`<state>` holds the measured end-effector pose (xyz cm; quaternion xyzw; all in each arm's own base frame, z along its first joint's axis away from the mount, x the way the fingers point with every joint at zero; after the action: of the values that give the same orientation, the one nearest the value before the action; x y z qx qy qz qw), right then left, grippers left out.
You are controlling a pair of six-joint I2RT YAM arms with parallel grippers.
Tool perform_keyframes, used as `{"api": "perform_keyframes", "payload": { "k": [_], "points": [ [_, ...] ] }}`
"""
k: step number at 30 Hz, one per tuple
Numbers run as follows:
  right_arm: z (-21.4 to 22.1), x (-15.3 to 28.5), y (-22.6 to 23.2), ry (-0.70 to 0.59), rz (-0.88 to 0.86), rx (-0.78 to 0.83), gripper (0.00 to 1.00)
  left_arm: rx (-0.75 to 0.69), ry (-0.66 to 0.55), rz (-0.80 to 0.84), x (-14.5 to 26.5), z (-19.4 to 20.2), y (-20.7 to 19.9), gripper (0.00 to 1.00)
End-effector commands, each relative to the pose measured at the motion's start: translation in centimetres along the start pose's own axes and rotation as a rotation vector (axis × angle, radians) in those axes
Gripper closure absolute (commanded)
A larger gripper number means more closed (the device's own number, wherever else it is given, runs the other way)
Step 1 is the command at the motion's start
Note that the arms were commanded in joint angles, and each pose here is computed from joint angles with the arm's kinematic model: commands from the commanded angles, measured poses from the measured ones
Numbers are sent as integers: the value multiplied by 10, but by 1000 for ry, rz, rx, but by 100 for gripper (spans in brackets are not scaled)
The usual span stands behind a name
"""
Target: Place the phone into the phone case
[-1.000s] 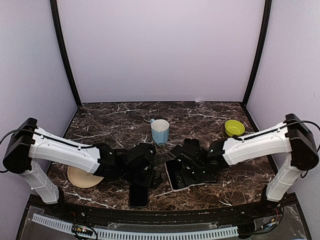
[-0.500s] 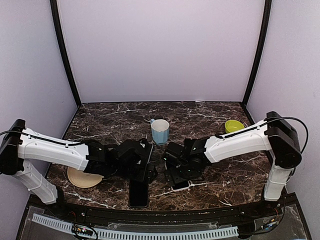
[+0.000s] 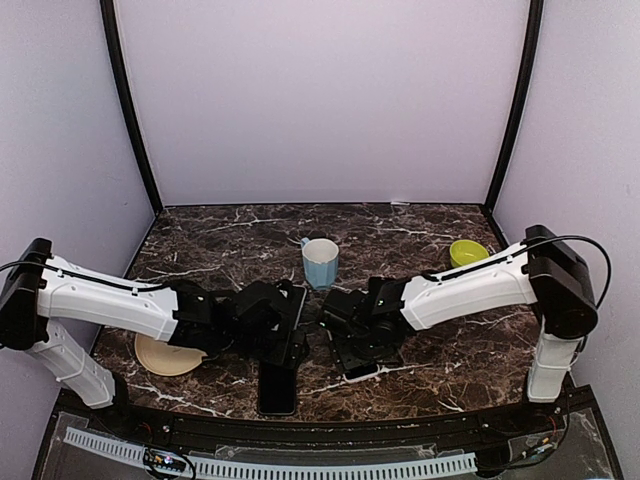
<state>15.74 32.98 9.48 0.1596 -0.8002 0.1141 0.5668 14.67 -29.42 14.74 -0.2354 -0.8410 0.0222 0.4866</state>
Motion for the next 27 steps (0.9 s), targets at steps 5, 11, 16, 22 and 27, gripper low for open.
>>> {"api": "perform_keyframes", "payload": {
  "k": [5,11,16,22,27],
  "points": [
    [8,9,-2,-30,-34,39,60,-8,-16,70,-6,-5,-10,13],
    [1,41,2,-209,-167,53,65,127,-127,330,-20,-16,-18,2],
    [1,61,-2,-323,-205,81,66,281,-182,538,-30,-24,-15,1],
    [4,86,-1,-451,-245,140,66,221,-229,638,-28,-43,-36,1],
    [11,103,-1,-527,-290,180,67,218,-273,650,-26,-46,-36,15]
  ]
}}
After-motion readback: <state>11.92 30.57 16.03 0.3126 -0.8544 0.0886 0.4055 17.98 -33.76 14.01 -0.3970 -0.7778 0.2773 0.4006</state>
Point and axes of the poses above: each gripper's point midway between its finger pads, its own x axis back along the fingers, its own y axis along the line the jaws close on, z = x × y, the point moved 8 cm from there along x, back along the fingers, and after that the axes turned 1 degree about x, right-handed, at the moved point
